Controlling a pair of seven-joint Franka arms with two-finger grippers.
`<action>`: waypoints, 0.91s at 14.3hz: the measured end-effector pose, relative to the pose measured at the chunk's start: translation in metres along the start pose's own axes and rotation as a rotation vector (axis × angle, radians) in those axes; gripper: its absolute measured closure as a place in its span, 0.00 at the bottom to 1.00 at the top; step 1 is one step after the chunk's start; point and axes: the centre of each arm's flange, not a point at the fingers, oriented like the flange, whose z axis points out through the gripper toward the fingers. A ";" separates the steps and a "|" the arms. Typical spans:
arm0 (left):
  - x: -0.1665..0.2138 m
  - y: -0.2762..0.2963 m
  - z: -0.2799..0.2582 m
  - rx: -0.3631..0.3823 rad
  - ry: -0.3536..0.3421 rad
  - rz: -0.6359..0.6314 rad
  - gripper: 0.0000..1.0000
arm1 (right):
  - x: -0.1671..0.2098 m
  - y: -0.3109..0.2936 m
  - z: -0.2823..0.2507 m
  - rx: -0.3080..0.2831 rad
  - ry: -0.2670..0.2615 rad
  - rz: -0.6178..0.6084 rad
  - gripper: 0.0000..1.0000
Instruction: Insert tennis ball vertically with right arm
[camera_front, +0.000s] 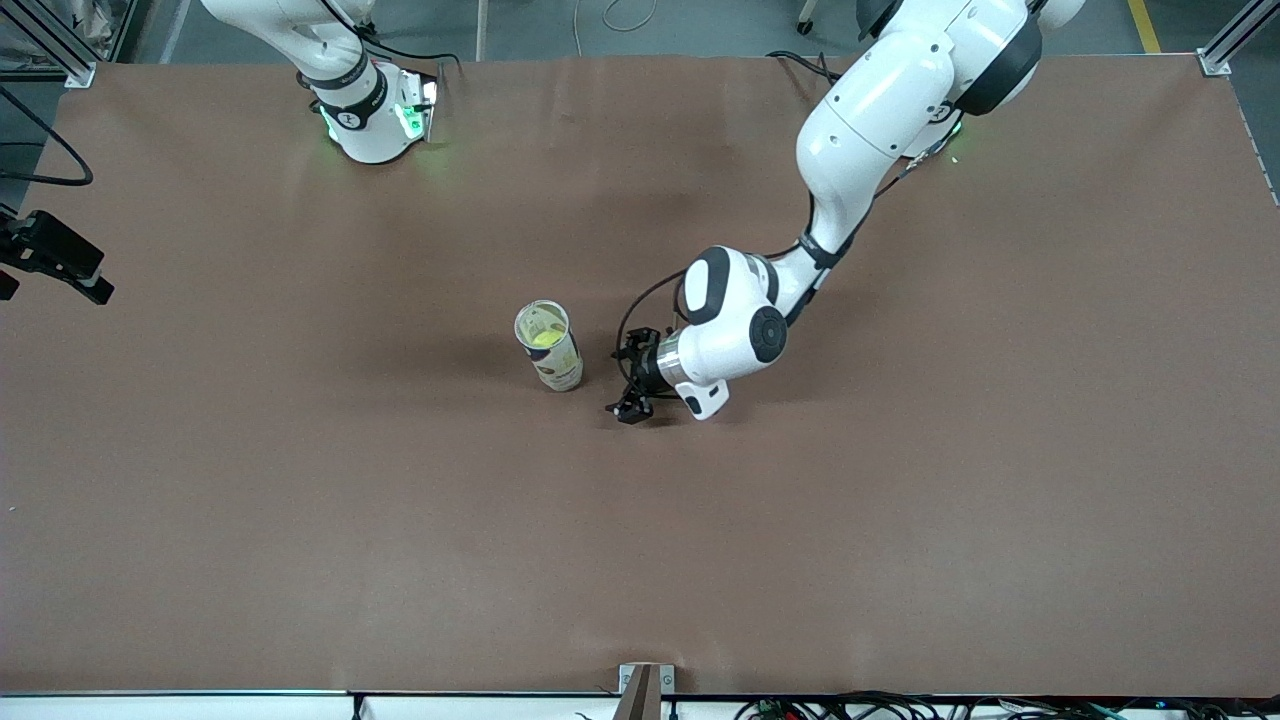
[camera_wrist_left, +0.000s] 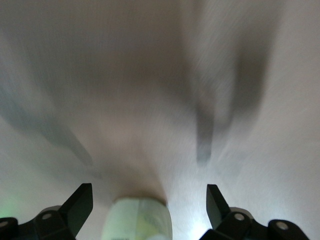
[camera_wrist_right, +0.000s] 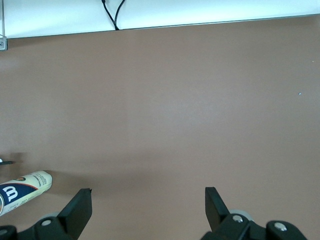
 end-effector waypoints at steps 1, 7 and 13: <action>0.009 0.007 -0.013 0.032 0.046 0.042 0.00 | 0.000 0.000 0.000 0.000 0.000 0.000 0.00; 0.061 0.053 -0.152 0.196 0.358 0.362 0.00 | 0.000 -0.001 0.000 0.000 0.001 -0.001 0.00; 0.108 0.072 -0.277 0.312 0.492 0.750 0.00 | 0.000 -0.001 0.001 0.000 0.000 -0.001 0.00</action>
